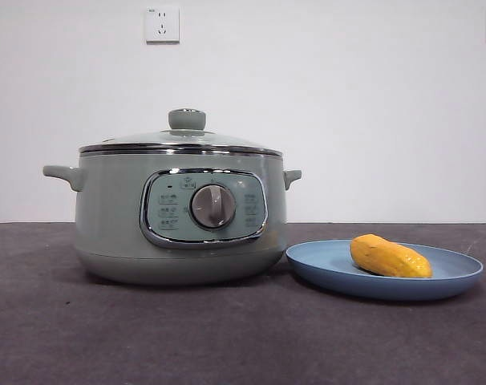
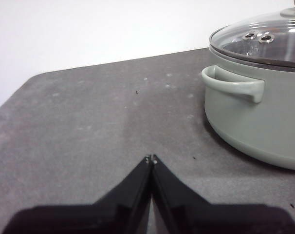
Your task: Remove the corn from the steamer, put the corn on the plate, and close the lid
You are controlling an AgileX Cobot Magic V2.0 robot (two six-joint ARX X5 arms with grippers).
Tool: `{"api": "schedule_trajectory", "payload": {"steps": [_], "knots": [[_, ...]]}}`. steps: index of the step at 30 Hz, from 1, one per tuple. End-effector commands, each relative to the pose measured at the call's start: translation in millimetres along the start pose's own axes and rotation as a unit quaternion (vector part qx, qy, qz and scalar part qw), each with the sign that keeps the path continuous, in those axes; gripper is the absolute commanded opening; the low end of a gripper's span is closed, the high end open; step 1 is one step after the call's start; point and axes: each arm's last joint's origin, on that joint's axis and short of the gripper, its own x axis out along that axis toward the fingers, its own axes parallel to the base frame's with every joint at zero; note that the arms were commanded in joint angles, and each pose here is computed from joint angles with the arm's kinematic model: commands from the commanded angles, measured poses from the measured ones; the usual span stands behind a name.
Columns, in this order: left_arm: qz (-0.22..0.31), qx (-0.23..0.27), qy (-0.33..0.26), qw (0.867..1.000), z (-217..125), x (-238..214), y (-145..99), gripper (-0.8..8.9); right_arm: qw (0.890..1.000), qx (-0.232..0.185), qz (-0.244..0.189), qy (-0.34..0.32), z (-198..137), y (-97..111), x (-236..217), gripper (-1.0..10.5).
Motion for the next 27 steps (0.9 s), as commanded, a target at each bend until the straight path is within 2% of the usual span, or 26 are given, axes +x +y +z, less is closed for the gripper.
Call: {"api": "schedule_trajectory", "payload": {"steps": [1,5,27], "knots": [[0.004,-0.026,0.015,1.0,-8.9,1.1,-0.4,-0.03,1.0,-0.001,-0.001,-0.001,-0.3,-0.2,0.8,0.0],[0.005,-0.038,0.015,0.999,-9.8,1.4,-0.4,-0.03,1.0,-0.001,-0.001,0.0,-0.3,-0.3,1.0,0.0],[0.0,-0.039,0.012,0.999,-9.2,1.5,-0.6,-0.03,1.0,-0.001,-0.001,0.0,-0.3,-0.3,0.9,0.0]]}}
